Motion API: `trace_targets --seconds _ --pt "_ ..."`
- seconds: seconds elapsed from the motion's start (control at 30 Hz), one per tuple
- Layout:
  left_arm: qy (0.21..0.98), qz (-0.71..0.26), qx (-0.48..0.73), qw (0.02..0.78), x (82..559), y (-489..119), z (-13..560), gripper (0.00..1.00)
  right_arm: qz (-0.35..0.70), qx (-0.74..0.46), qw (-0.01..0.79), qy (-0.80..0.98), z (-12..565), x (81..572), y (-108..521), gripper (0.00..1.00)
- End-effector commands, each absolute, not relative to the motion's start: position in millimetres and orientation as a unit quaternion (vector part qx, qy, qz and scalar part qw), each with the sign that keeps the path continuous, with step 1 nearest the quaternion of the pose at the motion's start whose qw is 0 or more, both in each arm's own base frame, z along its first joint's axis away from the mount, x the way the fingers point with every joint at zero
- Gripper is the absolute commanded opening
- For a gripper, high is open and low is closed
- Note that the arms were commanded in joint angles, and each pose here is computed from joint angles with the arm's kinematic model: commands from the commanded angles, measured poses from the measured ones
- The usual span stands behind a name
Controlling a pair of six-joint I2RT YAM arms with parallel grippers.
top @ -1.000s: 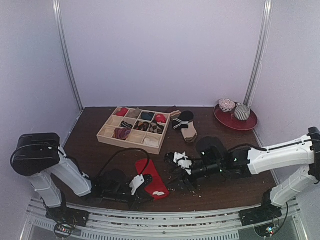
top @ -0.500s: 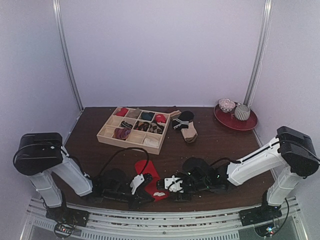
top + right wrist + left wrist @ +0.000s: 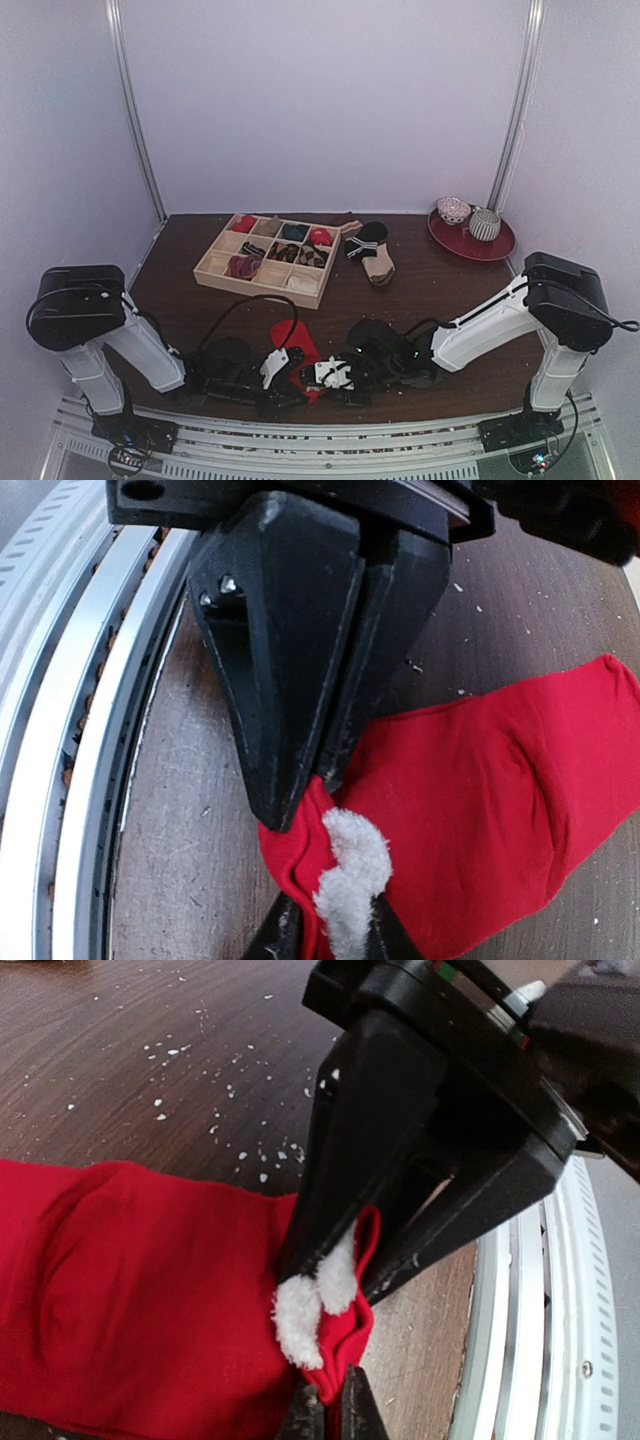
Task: Roll the socks
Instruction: Roll a pair of socks at the center of the board.
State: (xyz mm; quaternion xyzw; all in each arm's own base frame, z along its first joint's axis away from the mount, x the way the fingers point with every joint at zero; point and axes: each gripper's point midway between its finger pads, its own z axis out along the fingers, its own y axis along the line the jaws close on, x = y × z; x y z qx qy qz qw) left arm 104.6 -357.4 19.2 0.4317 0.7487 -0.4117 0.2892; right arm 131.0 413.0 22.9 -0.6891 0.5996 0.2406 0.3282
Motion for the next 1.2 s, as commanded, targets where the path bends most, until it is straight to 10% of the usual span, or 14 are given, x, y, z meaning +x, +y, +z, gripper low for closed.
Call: trace_targets --seconds 0.0,0.33,0.6,0.93,1.17 --pt "0.784 -0.363 0.448 0.23 90.8 -329.0 -14.7 0.0 0.264 -0.658 0.276 0.649 18.9 129.4 411.0 0.15" --pt "0.715 -0.354 0.448 0.403 117.3 -327.4 88.8 0.37 0.372 -0.463 0.023 0.804 19.7 106.2 395.4 0.09" --pt "0.683 -0.357 0.499 0.396 109.2 -353.0 73.0 0.44 0.369 -0.394 -0.058 0.84 -5.3 117.5 399.3 0.12" --pt "0.692 -0.338 0.513 0.38 116.4 -370.6 45.8 0.43 0.356 -0.411 -0.082 0.835 -10.2 113.9 394.8 0.13" --pt "0.721 -0.33 0.503 0.344 113.4 -363.1 25.3 0.02 0.371 -0.444 -0.045 0.814 5.7 114.7 394.4 0.21"
